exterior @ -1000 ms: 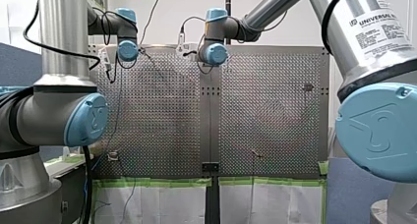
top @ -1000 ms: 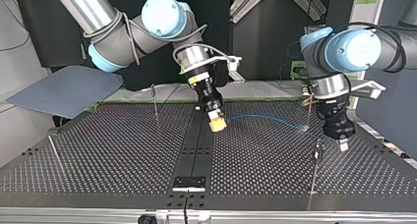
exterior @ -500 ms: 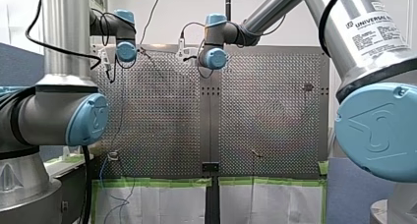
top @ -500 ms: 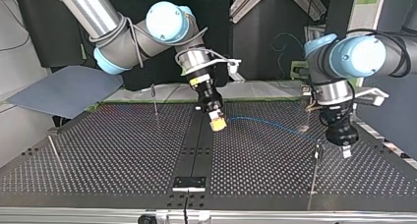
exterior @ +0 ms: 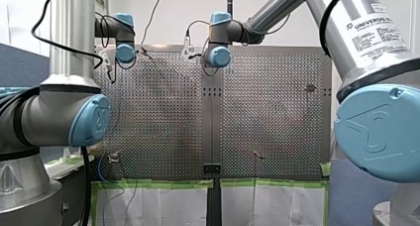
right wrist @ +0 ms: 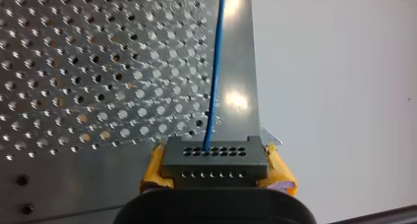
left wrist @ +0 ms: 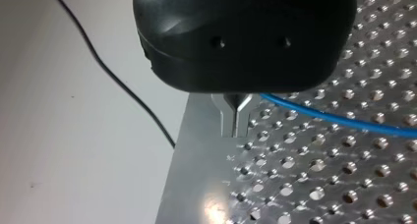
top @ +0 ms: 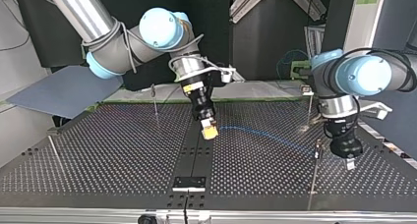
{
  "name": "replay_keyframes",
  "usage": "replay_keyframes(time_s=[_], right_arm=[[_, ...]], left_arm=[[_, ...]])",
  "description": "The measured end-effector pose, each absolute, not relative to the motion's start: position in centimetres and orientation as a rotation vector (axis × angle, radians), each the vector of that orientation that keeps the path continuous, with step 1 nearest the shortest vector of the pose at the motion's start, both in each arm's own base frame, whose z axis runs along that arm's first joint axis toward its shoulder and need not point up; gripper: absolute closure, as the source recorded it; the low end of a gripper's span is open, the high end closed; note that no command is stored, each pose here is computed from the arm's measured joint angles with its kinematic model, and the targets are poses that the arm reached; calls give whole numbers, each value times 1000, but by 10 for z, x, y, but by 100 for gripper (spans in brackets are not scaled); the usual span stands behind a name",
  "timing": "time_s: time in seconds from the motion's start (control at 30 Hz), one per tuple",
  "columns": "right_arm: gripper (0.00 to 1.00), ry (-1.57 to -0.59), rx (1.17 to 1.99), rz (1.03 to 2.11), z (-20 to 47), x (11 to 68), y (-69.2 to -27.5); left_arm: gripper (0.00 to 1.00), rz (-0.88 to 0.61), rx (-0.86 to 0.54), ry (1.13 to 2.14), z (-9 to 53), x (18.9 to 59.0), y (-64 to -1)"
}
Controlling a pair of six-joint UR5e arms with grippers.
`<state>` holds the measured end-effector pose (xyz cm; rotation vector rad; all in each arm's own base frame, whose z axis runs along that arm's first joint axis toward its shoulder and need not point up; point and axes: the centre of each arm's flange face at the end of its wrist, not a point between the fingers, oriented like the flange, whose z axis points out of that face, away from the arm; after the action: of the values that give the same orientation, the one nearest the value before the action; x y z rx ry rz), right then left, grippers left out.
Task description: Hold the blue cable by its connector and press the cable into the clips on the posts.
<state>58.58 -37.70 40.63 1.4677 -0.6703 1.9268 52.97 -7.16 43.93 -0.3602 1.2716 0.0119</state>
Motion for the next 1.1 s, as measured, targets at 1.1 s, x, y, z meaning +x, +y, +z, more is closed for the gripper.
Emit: replay_keyframes(time_s=[1.1], right_arm=[[100, -683, 1374, 1917, 432, 553, -445]], left_arm=[[100, -120, -352, 1228, 431, 560, -33]])
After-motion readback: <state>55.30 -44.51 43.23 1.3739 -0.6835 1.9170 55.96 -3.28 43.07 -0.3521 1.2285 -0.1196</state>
